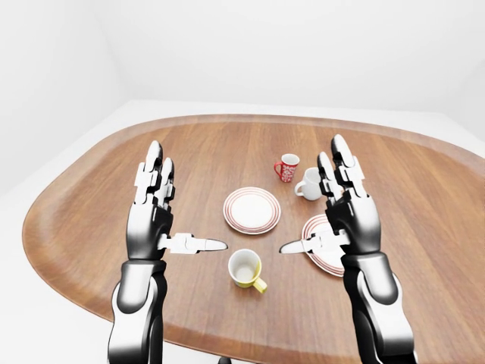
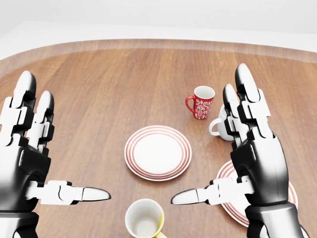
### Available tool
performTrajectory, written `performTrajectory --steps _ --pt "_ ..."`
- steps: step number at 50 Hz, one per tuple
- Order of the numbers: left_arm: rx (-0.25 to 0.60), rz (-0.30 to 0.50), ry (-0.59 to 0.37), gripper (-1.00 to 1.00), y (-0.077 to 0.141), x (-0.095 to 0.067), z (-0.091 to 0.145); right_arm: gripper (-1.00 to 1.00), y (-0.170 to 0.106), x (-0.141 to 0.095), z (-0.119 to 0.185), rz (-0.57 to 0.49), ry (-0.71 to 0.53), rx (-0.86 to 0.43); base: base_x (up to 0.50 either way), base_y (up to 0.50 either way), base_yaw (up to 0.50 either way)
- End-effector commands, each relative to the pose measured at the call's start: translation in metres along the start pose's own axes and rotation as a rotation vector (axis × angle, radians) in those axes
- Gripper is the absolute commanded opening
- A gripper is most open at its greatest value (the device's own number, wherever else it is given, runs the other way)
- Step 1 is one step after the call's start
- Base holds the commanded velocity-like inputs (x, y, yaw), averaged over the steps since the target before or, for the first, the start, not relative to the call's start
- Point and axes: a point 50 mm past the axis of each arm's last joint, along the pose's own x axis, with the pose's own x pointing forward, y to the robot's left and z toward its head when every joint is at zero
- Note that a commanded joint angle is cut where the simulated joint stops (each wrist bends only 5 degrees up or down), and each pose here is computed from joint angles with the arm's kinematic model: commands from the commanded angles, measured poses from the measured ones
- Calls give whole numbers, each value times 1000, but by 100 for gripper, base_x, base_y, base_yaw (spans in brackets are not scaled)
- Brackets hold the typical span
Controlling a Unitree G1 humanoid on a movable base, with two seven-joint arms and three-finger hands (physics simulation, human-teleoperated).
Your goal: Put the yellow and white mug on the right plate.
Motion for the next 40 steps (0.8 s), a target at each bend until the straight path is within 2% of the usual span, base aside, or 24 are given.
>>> performTrajectory --steps 1,8,16,21,27,31,40 --pt "2 1 -1 100 1 0 0 100 0 6 2 5 -14 -40 0 0 0" --pt "6 4 -8 100 3 2 1 100 0 20 9 31 -61 -103 0 0 0" --pt "8 15 -25 100 7 4 4 100 7 53 32 113 -189 -217 0 0 0" --pt "9 19 -27 100 9 5 4 100 13 63 28 180 -166 -293 0 0 0" --pt "10 20 -26 100 9 5 4 100 8 73 38 163 -213 -266 0 0 0" --pt "13 19 -28 100 10 4 5 100 6 82 31 185 -172 -324 0 0 0" --pt "16 18 -50 100 10 5 10 100 5 83 6 280 -19 -595 0 0 0"
